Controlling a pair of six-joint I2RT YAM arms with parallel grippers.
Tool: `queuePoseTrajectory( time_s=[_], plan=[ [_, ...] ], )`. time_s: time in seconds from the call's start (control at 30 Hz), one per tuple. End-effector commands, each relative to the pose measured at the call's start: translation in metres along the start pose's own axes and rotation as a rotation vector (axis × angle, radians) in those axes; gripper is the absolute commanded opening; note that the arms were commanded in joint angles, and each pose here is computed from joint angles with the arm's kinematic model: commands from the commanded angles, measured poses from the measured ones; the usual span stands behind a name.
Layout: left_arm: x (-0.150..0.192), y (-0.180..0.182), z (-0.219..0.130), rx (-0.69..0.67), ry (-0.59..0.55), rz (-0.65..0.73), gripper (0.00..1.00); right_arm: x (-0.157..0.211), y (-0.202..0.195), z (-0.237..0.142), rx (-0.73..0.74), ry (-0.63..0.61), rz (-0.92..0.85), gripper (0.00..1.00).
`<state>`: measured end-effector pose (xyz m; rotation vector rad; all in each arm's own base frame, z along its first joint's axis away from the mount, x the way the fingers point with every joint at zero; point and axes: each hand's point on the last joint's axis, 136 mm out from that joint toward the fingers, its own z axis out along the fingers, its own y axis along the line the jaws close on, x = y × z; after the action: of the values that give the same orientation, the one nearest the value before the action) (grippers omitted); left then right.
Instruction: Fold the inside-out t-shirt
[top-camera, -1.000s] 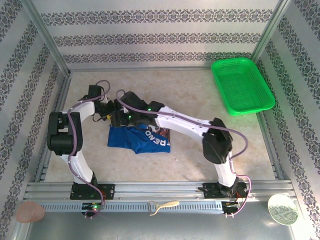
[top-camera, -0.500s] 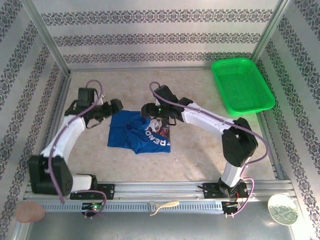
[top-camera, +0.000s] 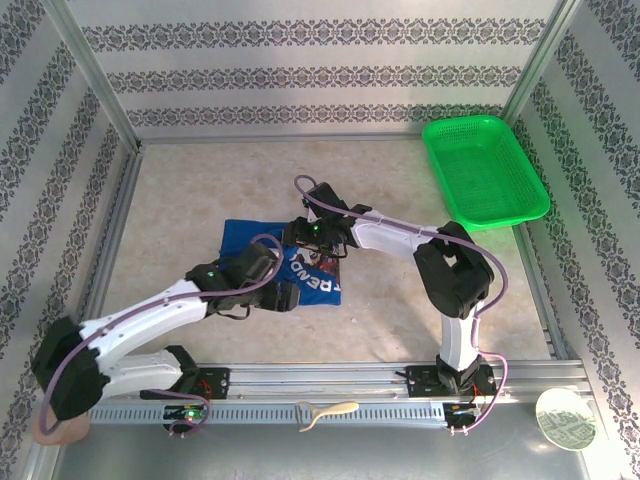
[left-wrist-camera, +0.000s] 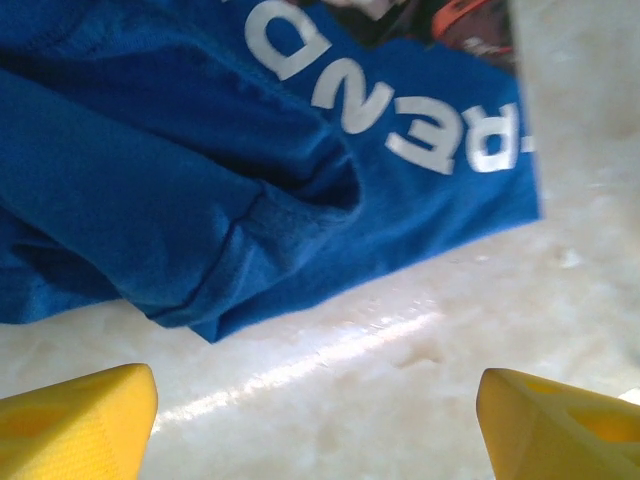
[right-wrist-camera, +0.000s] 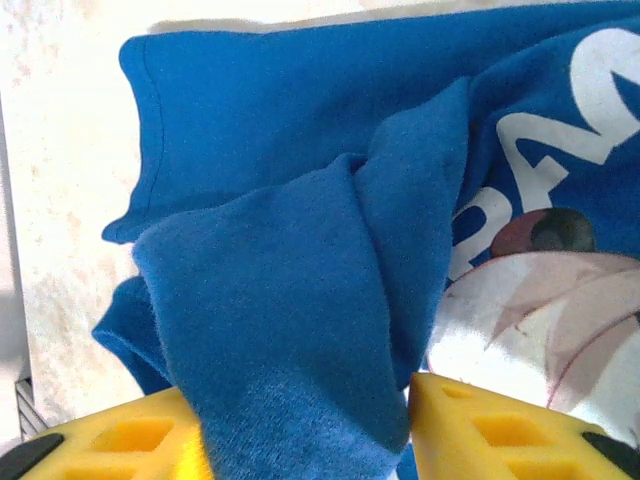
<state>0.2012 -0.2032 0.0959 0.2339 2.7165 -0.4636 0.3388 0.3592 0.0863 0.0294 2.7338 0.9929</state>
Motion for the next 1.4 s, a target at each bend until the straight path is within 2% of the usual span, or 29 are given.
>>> queuePoseTrajectory(
  time_s=[0.0,0.2,0.27,0.3,0.4,0.47,0.53,0.7,0.87,1.2,1.23,1.27,1.3,1.33,1.37],
  plan=[
    [-0.030,0.003,0.005,-0.109,-0.103,0.032,0.83,-0.004,-0.003,0.003,-0.017,0.001,0.019,0.39],
    [-0.044,0.005,0.026,-0.176,-0.109,0.065,0.82,-0.010,0.002,-0.003,-0.033,-0.011,0.018,0.10],
    [-0.044,0.007,0.032,-0.195,-0.104,0.074,0.77,-0.014,0.006,-0.007,-0.042,-0.017,0.016,0.01],
    [-0.045,0.007,0.034,-0.200,-0.106,0.076,0.71,-0.014,0.008,-0.008,-0.046,-0.019,0.013,0.00],
    [-0.045,0.010,0.039,-0.216,-0.106,0.090,0.41,-0.018,0.016,-0.014,-0.065,-0.028,0.005,0.00],
    [-0.048,0.012,0.037,-0.223,-0.120,0.090,0.13,-0.022,0.022,-0.018,-0.081,-0.033,0.003,0.00],
    [-0.051,0.017,0.030,-0.241,-0.140,0.082,0.00,-0.026,0.029,-0.022,-0.102,-0.036,0.004,0.00],
    [-0.060,0.037,-0.001,-0.240,-0.223,0.000,0.00,-0.038,0.049,-0.027,-0.158,-0.045,0.003,0.00],
    [-0.054,0.066,-0.024,-0.212,-0.285,-0.126,0.00,-0.054,0.070,-0.024,-0.215,-0.054,0.010,0.00],
    [-0.020,0.120,-0.025,-0.234,-0.354,-0.403,0.00,-0.077,0.125,0.022,-0.426,-0.018,-0.030,0.00],
    [-0.016,0.126,-0.026,-0.247,-0.369,-0.437,0.07,-0.079,0.131,0.029,-0.449,-0.012,-0.043,0.10],
    [-0.013,0.133,-0.026,-0.264,-0.384,-0.468,0.14,-0.081,0.136,0.034,-0.467,-0.016,-0.055,0.30],
    [-0.010,0.140,-0.027,-0.278,-0.401,-0.510,0.23,-0.086,0.138,0.037,-0.476,-0.028,-0.061,0.42],
    [-0.008,0.147,-0.029,-0.290,-0.422,-0.555,0.34,-0.089,0.141,0.040,-0.489,-0.039,-0.065,0.50],
    [-0.006,0.154,-0.031,-0.304,-0.441,-0.594,0.42,-0.094,0.143,0.039,-0.505,-0.049,-0.064,0.53]
  ],
)
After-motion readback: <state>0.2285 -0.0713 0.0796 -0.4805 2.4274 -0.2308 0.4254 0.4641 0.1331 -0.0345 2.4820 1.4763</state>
